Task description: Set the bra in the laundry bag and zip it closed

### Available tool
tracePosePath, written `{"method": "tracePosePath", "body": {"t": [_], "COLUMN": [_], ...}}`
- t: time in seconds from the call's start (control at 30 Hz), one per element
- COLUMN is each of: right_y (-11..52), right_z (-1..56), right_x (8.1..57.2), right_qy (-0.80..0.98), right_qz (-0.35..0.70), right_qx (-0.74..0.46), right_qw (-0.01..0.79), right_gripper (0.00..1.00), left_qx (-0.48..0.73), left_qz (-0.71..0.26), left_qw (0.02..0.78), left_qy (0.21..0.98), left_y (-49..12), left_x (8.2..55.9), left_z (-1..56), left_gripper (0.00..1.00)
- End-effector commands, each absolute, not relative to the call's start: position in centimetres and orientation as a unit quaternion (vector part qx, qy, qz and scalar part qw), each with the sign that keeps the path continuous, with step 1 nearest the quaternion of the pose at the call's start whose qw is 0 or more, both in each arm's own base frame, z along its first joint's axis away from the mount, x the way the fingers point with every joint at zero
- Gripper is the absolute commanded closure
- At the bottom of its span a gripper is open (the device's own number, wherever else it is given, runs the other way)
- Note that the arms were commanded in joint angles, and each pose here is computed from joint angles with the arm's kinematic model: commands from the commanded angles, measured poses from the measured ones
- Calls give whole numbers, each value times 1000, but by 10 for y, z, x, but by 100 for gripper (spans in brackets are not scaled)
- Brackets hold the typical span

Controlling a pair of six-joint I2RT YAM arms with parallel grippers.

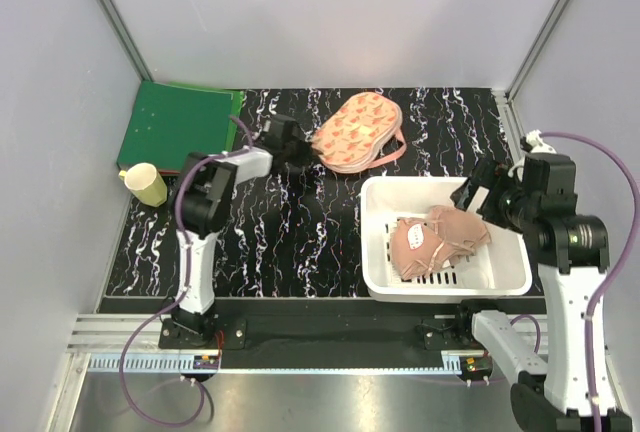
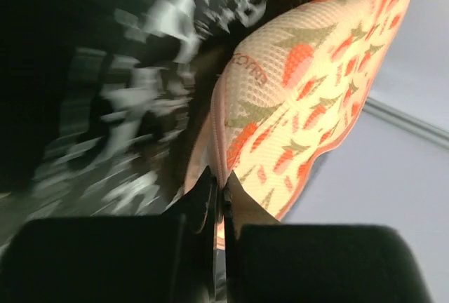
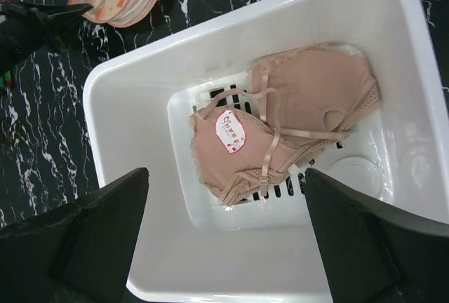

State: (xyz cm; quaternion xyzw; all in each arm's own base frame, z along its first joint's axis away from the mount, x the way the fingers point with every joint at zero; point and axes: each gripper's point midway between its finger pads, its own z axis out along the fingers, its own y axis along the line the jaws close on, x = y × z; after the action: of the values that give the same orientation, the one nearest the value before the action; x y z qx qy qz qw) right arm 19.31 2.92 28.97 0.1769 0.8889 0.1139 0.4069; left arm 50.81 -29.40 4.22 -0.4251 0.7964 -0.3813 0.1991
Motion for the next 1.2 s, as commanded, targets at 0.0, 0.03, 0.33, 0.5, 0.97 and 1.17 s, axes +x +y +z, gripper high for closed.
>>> {"method": "tracePosePath", "body": {"t": [0.0, 0.03, 0.33, 0.5, 0.97, 1.17], "right_y": [54, 58, 124, 201, 358, 348], "right_z": [291, 289, 275, 277, 223, 156], "right_x": [213, 221, 249, 258, 269, 289], "right_qy": [899, 900, 911, 911, 923, 955], "right_qz": [167, 177, 247, 279, 294, 189], "right_qx": [112, 106, 31, -39, -23, 35], "right_qw": [390, 384, 330, 301, 248, 227], "right_gripper": [0, 0, 0, 1, 0, 0], "left_qx": [-337, -345, -224, -253, -377, -442], "left_qz": [-337, -313, -308, -331, -425, -451], "left_qw": [322, 312, 274, 252, 224, 209], "left_qy": [818, 828, 883, 874, 792, 746], "left_y": [-217, -195, -157, -144, -143, -140], "left_x": [490, 472, 329, 248, 190, 189], "left_z": [119, 98, 115, 109, 108, 107], "left_gripper": [100, 100, 100, 100, 100, 100]}}
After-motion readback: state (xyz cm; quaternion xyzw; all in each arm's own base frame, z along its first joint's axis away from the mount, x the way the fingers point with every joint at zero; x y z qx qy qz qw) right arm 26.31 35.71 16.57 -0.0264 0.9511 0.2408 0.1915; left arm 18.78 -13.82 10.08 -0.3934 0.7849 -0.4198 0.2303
